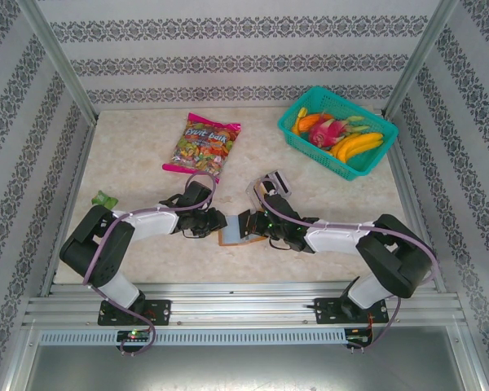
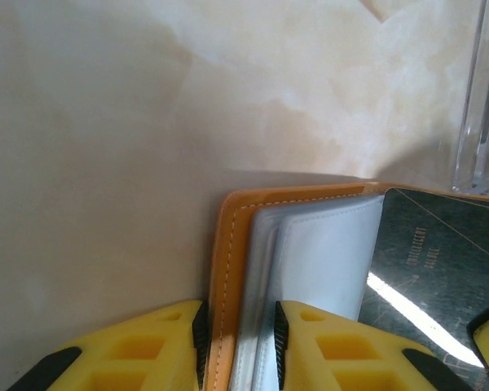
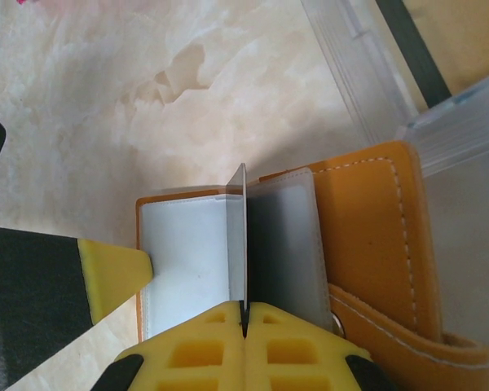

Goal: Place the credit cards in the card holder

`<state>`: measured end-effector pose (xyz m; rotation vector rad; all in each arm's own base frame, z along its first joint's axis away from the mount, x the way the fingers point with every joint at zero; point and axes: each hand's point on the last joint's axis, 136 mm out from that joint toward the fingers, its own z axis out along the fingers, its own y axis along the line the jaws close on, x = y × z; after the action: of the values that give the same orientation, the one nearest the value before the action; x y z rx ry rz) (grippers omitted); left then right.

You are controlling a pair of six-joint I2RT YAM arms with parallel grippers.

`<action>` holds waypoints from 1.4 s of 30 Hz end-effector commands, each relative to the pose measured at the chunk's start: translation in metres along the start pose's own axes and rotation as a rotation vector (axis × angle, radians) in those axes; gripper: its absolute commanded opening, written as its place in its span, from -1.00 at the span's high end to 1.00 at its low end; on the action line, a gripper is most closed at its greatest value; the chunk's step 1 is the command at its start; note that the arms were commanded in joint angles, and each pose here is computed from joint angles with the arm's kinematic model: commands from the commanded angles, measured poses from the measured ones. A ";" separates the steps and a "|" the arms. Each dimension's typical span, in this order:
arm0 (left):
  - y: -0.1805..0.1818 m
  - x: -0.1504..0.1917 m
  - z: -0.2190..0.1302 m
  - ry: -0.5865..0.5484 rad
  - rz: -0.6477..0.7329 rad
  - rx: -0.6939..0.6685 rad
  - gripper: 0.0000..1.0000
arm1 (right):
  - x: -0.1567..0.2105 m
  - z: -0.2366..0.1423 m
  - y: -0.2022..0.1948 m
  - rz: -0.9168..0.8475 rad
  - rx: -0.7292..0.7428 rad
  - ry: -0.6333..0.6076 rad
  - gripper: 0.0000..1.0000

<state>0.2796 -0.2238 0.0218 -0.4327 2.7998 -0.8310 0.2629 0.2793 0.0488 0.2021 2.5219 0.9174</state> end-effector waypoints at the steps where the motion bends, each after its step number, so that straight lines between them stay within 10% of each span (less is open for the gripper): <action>1: -0.004 0.012 0.010 0.054 0.024 0.005 0.40 | 0.025 0.010 -0.005 -0.001 0.018 0.087 1.00; 42: 0.006 0.016 0.013 0.066 0.009 -0.044 0.63 | 0.032 0.018 0.008 0.006 -0.020 0.113 0.94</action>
<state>0.2804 -0.2275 0.0200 -0.4259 2.8107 -0.8269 0.2515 0.2979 0.0307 0.2000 2.5703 0.9729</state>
